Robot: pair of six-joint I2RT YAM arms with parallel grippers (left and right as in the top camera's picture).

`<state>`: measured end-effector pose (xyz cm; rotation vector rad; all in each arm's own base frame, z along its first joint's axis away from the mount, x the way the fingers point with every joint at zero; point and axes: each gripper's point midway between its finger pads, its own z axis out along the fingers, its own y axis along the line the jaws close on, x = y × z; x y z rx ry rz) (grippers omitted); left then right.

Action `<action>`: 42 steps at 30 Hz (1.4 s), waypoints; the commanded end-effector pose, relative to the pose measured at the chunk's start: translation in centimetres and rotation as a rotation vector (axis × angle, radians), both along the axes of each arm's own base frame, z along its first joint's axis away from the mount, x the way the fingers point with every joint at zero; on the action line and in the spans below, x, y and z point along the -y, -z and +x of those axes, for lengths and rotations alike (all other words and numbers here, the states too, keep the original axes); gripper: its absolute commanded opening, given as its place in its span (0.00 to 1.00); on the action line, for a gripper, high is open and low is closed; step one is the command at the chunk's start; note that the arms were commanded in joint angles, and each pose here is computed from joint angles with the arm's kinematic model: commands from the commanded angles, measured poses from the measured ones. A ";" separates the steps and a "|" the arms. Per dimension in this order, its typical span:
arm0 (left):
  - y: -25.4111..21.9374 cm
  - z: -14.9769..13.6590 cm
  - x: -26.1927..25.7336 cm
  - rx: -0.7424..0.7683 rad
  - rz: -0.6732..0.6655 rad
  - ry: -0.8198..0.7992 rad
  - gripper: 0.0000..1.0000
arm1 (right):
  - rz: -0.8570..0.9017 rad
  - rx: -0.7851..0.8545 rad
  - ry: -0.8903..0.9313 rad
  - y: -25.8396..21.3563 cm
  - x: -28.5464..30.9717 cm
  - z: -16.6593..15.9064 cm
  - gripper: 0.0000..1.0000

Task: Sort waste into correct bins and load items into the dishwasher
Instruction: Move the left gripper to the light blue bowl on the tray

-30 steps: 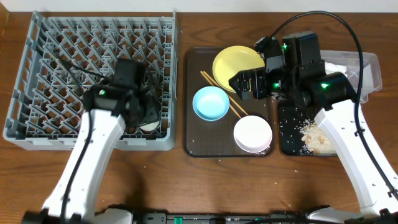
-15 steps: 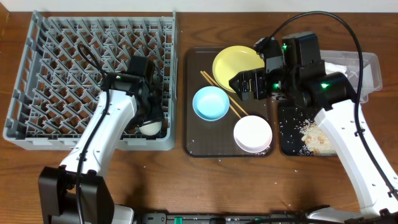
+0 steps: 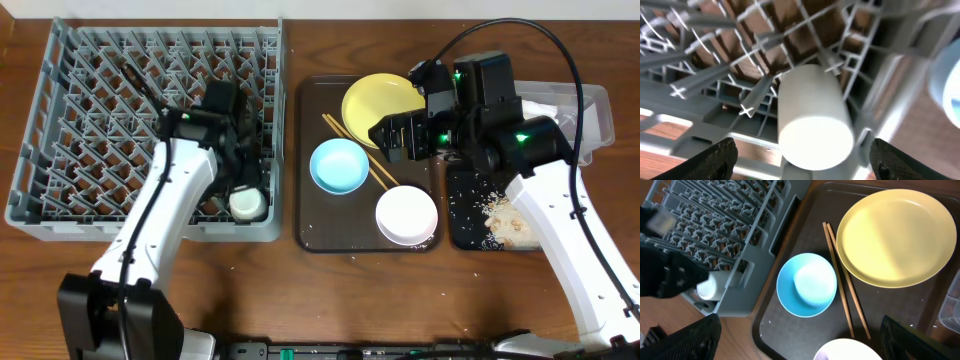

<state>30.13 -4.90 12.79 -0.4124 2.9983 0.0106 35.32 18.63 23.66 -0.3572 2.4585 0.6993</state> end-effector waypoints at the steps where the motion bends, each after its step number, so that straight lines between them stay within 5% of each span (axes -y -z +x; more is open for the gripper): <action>1: -3.4 1.6 1.1 0.087 -0.040 0.061 0.86 | -0.025 0.024 -0.003 -0.2 0.0 -0.1 0.99; 6: -6.8 3.0 6.0 0.209 -0.184 0.208 0.86 | -0.039 0.028 0.026 -0.2 0.9 0.4 0.99; 14: -6.5 2.8 13.7 0.271 -0.219 0.414 0.86 | -0.021 0.093 0.107 -2.9 4.0 0.7 0.99; 21: -3.2 3.6 14.4 0.210 -0.148 0.450 0.86 | -0.040 0.162 0.260 -6.0 8.5 -0.3 0.99; 31: 2.5 6.2 15.8 0.176 -0.074 0.751 0.86 | -0.056 0.111 0.261 -5.1 8.7 -1.3 0.99; 42: 5.6 7.6 16.5 0.173 -0.047 0.877 0.84 | -0.065 0.083 0.259 -4.6 8.8 -1.8 0.99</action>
